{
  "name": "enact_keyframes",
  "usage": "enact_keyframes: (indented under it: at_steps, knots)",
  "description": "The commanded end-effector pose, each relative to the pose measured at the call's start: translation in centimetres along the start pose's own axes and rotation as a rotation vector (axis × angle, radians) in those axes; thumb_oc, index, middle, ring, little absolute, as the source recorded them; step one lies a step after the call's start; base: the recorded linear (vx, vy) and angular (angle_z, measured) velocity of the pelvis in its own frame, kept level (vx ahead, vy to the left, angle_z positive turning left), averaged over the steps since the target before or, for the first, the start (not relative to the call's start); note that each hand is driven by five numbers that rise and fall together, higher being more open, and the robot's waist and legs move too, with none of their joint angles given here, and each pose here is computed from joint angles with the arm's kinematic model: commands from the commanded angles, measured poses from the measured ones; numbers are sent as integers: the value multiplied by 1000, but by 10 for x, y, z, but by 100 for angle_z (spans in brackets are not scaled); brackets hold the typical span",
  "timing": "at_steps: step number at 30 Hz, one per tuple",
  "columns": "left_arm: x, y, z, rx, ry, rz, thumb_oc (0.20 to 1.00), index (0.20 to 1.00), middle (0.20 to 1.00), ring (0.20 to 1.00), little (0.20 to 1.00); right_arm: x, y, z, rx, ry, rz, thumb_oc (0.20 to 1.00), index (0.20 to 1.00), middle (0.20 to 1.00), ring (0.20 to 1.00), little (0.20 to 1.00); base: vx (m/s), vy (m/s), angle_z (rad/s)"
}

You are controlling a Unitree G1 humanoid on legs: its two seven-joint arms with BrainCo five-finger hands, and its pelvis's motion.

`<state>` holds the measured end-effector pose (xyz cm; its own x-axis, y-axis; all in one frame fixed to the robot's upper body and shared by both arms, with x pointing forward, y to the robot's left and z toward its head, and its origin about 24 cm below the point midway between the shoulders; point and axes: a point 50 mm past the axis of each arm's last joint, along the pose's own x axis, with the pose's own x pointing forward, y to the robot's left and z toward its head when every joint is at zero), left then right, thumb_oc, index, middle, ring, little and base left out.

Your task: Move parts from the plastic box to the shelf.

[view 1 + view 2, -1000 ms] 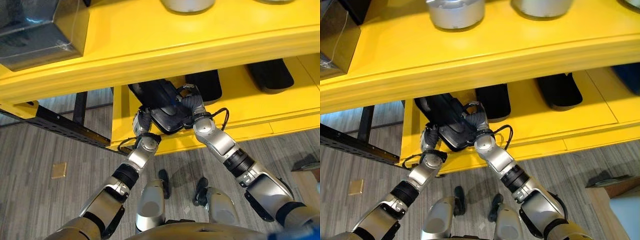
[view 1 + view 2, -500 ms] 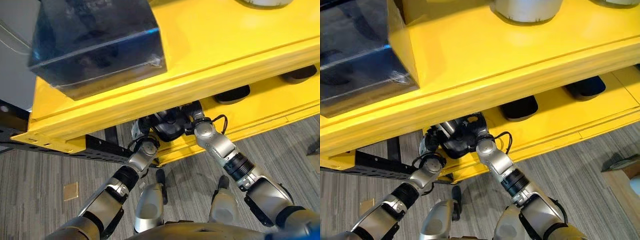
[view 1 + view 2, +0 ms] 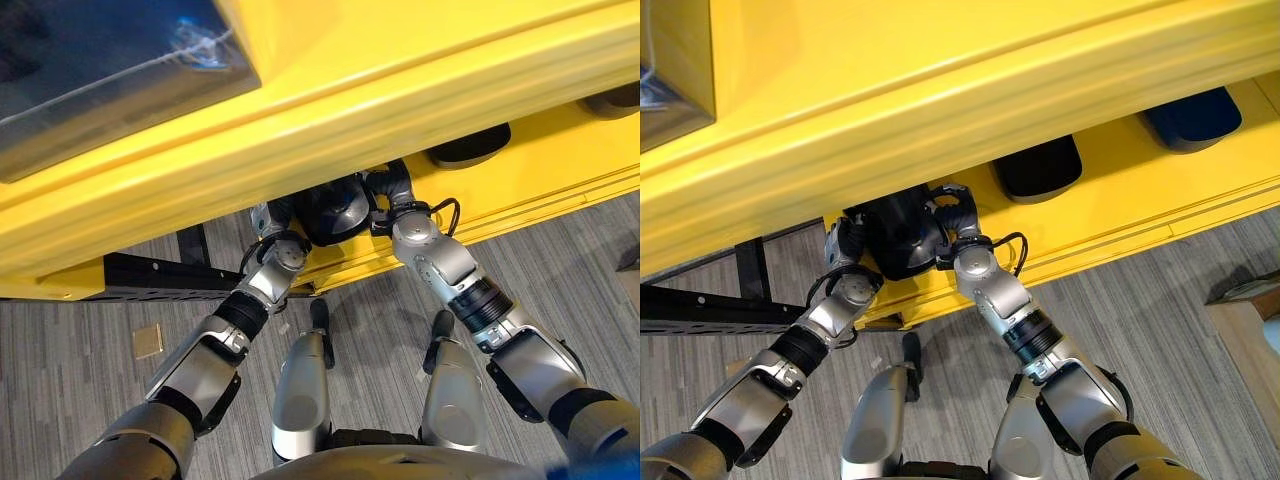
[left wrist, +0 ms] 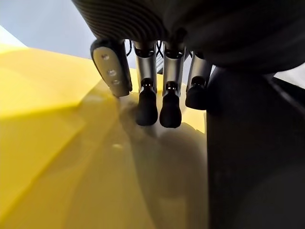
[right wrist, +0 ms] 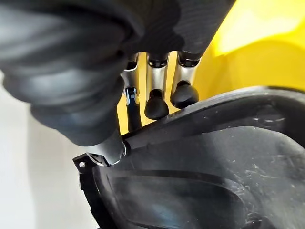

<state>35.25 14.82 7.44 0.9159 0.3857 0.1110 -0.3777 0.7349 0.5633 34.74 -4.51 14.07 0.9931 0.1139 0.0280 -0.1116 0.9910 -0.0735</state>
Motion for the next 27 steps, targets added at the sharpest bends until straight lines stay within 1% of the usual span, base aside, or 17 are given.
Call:
enact_keyframes:
  at_steps: [1, 4, 9, 13, 14, 15, 17, 18, 19, 27]
  knots:
    - [5, -15, 37, -53, -81, -108, 200, 200, 200, 200, 200, -14, 54, 28, 149, -36, 265, 200, 200, 200, 200, 200, -26, 42, -4]
    - [16, -8, 47, -26, -85, -82, 200, 200, 200, 200, 200, -10, 55, 32, 165, -16, 268, 200, 200, 200, 200, 200, -18, 49, -6]
    - [29, 0, 60, -59, -56, -49, 200, 200, 200, 200, 200, 0, 51, 43, 138, -32, 223, 200, 200, 200, 200, 200, -35, 39, -4]
    - [31, 1, 62, -82, -41, -38, 200, 200, 200, 200, 200, 2, 50, 44, 116, -51, 206, 200, 200, 200, 200, 200, -41, -15, -2]
    - [30, 2, 61, -82, -42, -24, 442, 442, 442, 442, 442, 1, 50, 44, 114, -59, 215, 200, 200, 200, 200, 200, -25, -42, -1]
    - [30, 1, 61, -85, -38, -18, 445, 445, 445, 445, 445, 1, 50, 45, 110, -68, 213, 200, 200, 200, 200, 200, -14, -37, 0]
    - [30, 2, 60, -89, -29, -12, 275, 275, 275, 275, 275, 0, 50, 45, 103, -73, 215, 200, 200, 200, 200, 200, 0, 0, 0]
    - [29, 2, 59, -92, -31, -12, 228, 228, 228, 228, 228, 1, 49, 45, 93, -80, 215, 256, 256, 256, 256, 256, 0, 0, 0]
    - [28, 1, 60, -88, -36, -14, 1000, 1000, 1000, 1000, 1000, 1, 48, 46, 89, -91, 206, 1000, 1000, 1000, 1000, 1000, 0, 0, 0]
    - [25, 0, 60, -101, -21, 0, 1000, 1000, 1000, 1000, 1000, 3, 43, 46, 90, -93, 171, 1000, 1000, 1000, 1000, 1000, 4, -12, 3]
